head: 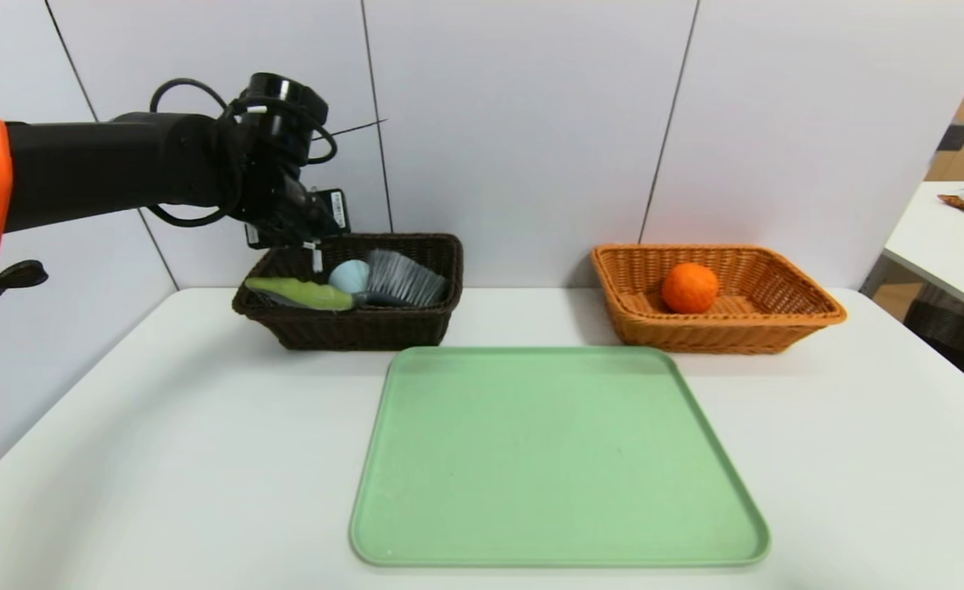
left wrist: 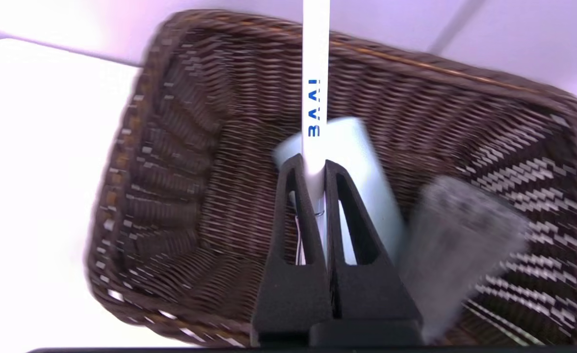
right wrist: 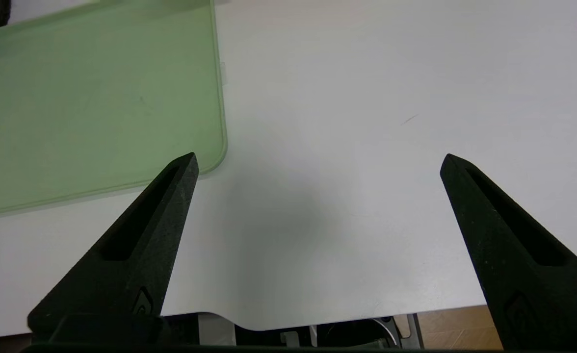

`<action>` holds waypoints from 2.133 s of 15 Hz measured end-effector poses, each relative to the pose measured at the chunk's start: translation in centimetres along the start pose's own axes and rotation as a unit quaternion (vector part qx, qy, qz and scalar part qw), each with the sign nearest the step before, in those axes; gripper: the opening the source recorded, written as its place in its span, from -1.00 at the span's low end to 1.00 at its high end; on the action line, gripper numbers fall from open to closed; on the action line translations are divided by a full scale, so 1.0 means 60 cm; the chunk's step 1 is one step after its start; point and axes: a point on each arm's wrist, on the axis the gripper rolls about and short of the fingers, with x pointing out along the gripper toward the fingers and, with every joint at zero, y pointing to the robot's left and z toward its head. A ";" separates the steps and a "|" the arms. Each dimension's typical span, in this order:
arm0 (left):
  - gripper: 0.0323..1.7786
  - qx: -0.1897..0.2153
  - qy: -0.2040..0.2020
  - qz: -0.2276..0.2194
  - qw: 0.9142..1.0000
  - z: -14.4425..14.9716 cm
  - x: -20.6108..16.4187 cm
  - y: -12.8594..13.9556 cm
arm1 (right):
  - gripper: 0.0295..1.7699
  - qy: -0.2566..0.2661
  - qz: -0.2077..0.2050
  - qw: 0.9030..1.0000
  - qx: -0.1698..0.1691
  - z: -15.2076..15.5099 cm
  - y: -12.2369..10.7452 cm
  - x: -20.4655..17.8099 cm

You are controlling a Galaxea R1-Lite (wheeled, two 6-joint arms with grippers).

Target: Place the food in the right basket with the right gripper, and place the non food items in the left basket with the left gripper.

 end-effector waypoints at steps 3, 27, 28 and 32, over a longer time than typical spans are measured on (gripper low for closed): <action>-0.96 -0.018 0.014 0.013 1.000 0.000 0.025 0.028 | 0.92 -0.002 -0.001 1.000 -0.001 0.001 0.000 -0.001; 0.47 0.011 0.015 0.015 1.000 0.003 0.033 0.039 | 0.92 -0.005 -0.009 1.000 -0.005 0.020 0.005 0.003; 0.52 0.021 -0.002 0.002 1.000 0.020 0.003 0.040 | 0.92 -0.008 -0.009 1.000 -0.005 0.021 0.005 0.001; 0.67 0.069 -0.044 -0.082 0.993 0.062 -0.170 0.057 | 0.92 -0.009 -0.005 0.999 -0.040 0.021 0.005 -0.002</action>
